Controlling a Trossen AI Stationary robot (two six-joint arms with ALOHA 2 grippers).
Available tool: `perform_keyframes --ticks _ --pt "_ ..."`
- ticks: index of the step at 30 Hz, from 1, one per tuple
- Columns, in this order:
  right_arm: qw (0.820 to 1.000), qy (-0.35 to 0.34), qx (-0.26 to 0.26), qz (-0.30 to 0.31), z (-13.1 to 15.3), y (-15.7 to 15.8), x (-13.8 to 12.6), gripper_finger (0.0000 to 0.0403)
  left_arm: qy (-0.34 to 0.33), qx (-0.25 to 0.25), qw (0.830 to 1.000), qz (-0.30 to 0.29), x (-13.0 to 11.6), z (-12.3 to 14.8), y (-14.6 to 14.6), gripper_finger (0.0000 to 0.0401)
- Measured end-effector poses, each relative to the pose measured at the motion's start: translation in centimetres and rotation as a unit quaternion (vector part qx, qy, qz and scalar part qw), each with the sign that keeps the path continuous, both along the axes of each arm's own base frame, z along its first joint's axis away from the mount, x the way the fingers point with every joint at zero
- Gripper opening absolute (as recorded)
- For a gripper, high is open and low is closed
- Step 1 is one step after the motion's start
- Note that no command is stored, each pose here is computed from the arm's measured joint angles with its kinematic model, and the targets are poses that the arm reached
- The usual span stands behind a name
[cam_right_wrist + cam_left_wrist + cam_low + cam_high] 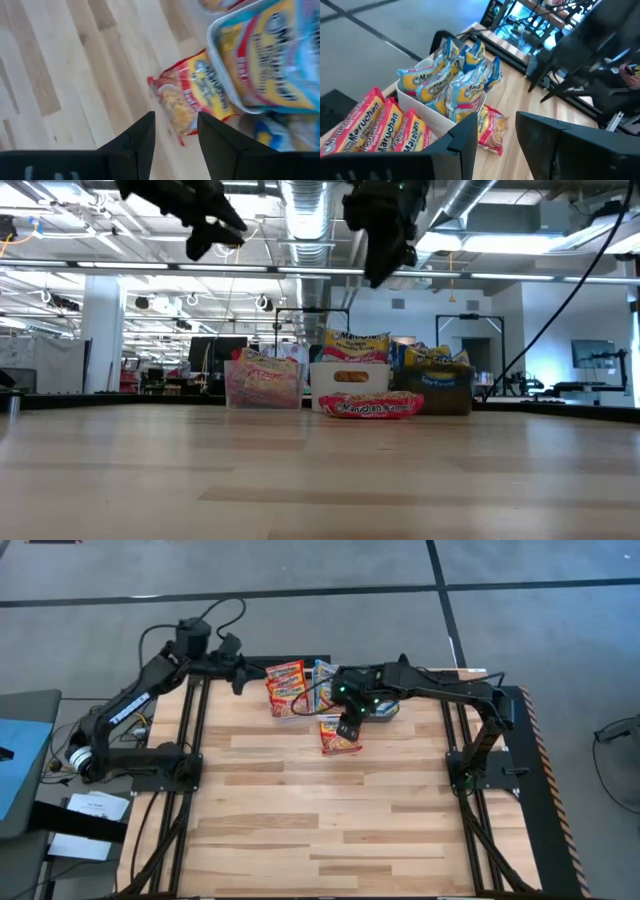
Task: Sort Maruchan noodles
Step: Put the red noodle pack into the transparent bin
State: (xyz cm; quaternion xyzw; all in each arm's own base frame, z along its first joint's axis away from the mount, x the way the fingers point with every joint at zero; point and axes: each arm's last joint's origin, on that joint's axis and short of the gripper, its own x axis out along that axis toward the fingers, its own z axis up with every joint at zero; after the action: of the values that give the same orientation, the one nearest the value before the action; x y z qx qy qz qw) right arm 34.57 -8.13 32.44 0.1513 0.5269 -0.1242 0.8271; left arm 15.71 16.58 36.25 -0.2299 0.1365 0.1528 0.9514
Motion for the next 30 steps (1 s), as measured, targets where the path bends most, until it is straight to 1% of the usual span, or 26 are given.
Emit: perform_keyframes --ticks 3,7,9,11,17,26,30 --pt "0.999 0.046 0.022 -0.006 -1.7 0.3 0.6 0.017 -0.005 0.012 1.0 0.009 -0.9 0.8 -1.0 0.0119" --pt "0.995 0.078 0.054 -0.008 -3.5 0.6 1.4 0.0174 0.006 0.022 1.0 0.02 -1.9 1.2 -2.1 0.0119" --pt "0.994 0.087 0.07 -0.004 -4.1 0.8 1.6 0.0177 0.016 0.023 0.999 0.029 -2.2 1.2 -2.5 0.0119" --pt "0.994 0.088 0.072 -0.001 -4.8 1.0 2.3 0.018 0.027 0.019 0.999 0.04 -2.5 1.1 -2.7 0.0119" --pt "0.988 0.112 0.096 -0.039 -6.6 1.0 3.2 0.0181 0.056 0.002 0.997 0.06 -3.0 0.6 -3.1 0.0119" --pt "0.985 0.117 0.091 -0.088 -9.4 1.0 5.0 0.0181 0.056 -0.008 0.997 0.061 -3.1 0.6 -3.2 0.0119" --pt "0.982 0.139 0.088 -0.096 -11.5 0.8 5.7 0.0181 0.055 -0.008 0.997 0.061 -3.1 0.6 -3.2 0.0119"
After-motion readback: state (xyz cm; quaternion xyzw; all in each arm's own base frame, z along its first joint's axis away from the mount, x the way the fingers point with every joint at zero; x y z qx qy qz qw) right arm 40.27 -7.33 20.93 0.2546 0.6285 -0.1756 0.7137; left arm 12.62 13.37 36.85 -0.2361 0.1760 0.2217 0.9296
